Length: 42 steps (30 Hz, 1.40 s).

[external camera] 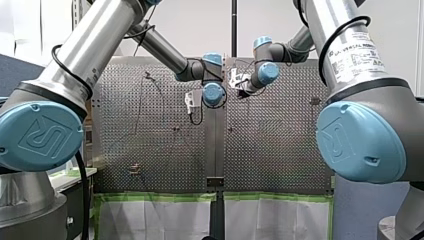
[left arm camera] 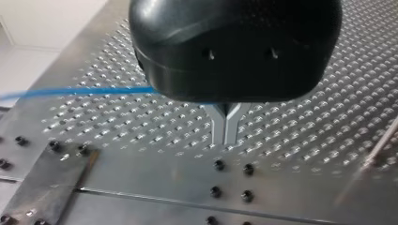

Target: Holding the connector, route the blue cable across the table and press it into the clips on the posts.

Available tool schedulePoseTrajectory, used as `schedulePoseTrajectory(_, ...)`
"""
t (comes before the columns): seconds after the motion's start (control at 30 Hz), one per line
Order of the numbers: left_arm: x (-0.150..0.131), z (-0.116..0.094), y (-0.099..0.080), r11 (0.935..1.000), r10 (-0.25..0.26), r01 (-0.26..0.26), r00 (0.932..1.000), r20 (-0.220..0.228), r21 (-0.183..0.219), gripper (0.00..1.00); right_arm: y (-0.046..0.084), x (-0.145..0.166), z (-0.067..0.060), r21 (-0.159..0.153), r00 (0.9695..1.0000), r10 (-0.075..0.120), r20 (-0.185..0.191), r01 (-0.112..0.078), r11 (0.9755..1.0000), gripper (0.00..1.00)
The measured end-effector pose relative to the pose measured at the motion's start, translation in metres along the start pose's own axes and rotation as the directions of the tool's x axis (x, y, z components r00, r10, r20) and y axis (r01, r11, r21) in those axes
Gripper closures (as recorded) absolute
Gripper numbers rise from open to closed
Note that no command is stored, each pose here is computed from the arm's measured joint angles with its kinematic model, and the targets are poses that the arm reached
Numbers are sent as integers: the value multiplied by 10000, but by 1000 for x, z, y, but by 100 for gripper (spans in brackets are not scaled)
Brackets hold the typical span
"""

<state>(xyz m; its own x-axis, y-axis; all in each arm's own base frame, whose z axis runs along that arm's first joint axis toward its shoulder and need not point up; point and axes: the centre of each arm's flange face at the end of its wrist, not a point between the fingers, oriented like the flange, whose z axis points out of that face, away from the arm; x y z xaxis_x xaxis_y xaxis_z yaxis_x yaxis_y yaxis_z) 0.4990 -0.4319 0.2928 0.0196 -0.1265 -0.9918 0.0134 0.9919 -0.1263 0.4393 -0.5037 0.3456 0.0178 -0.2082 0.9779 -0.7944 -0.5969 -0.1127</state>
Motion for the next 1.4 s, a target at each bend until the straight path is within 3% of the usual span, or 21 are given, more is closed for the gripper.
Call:
schedulePoseTrajectory(0.2, 19, -10, 2, 9995, 198, -196, 9998, -68, 249, 100, 3, -25, -5, -42, 9992, 16, 397, -14, 10000, 100)
schedulePoseTrajectory(0.4, 40, -23, 5, 9970, 458, -436, 9984, -332, 642, 100, 3, -49, -10, 61, 9975, -202, 682, 198, 9998, 100)
schedulePoseTrajectory(0.57, 60, -33, 10, 9932, 659, -595, 9959, -626, 1000, 100, 4, -73, -18, 120, 9928, -499, 1091, 488, 9987, 100)
schedulePoseTrajectory(0.7, 81, -41, 15, 9883, 853, -723, 9919, -937, 1342, 100, 4, -90, -23, 225, 9900, -611, 1272, 587, 9980, 100)
schedulePoseTrajectory(0.9, 115, -48, 22, 9810, 1076, -833, 9851, -1338, 1751, 100, 10, -110, -29, 218, 9888, -514, 1403, 488, 9986, 100)
schedulePoseTrajectory(1.07, 134, -45, 21, 9768, 943, -642, 9855, -1408, 2043, 100, 19, -120, -33, 57, 9878, -317, 1524, 311, 9995, 100)
schedulePoseTrajectory(1.4, 125, -28, 2, 9598, 301, 8, 9939, -1058, 2807, 100, 34, -126, -30, -152, 9936, -26, 1126, 44, 9999, 100)
